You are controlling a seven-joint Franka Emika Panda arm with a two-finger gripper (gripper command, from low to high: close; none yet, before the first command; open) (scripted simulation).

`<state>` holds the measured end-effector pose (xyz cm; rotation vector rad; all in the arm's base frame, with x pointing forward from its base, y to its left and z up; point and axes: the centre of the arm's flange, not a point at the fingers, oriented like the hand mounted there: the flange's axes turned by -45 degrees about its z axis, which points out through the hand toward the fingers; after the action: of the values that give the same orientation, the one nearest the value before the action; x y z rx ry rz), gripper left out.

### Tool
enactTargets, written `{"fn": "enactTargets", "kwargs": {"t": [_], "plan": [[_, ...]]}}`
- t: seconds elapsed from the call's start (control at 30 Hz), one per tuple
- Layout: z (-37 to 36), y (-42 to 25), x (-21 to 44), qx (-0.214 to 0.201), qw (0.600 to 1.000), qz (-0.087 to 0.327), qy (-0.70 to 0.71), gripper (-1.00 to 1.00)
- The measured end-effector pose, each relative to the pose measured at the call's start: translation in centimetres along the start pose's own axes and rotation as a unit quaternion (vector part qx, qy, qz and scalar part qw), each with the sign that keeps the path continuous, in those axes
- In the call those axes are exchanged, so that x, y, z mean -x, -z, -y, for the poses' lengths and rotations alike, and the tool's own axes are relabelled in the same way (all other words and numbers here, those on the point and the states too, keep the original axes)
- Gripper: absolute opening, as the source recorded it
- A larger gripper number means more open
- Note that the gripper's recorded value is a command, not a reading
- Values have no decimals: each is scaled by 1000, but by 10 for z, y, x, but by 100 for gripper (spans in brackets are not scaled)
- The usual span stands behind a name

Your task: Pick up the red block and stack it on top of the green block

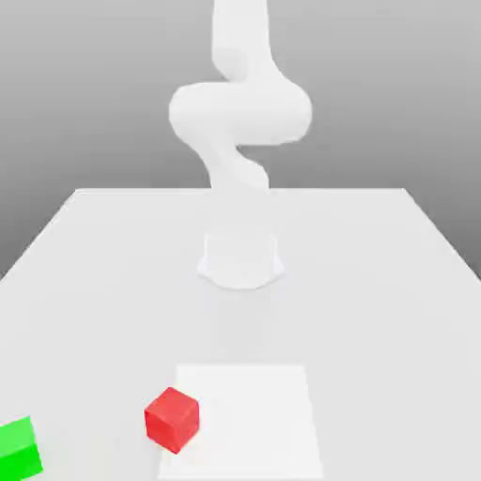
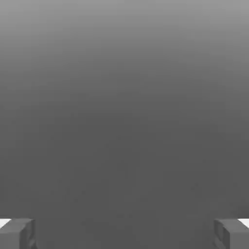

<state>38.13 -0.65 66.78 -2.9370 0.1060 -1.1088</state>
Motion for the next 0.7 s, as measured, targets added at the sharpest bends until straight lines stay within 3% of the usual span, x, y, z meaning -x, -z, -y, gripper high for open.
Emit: {"fn": "enactTargets", "kwargs": {"t": [0.33,0.7], "plan": [[-40,-205,65,50,982,154,-102,0],[-87,-360,223,96,920,310,-219,0]]}}
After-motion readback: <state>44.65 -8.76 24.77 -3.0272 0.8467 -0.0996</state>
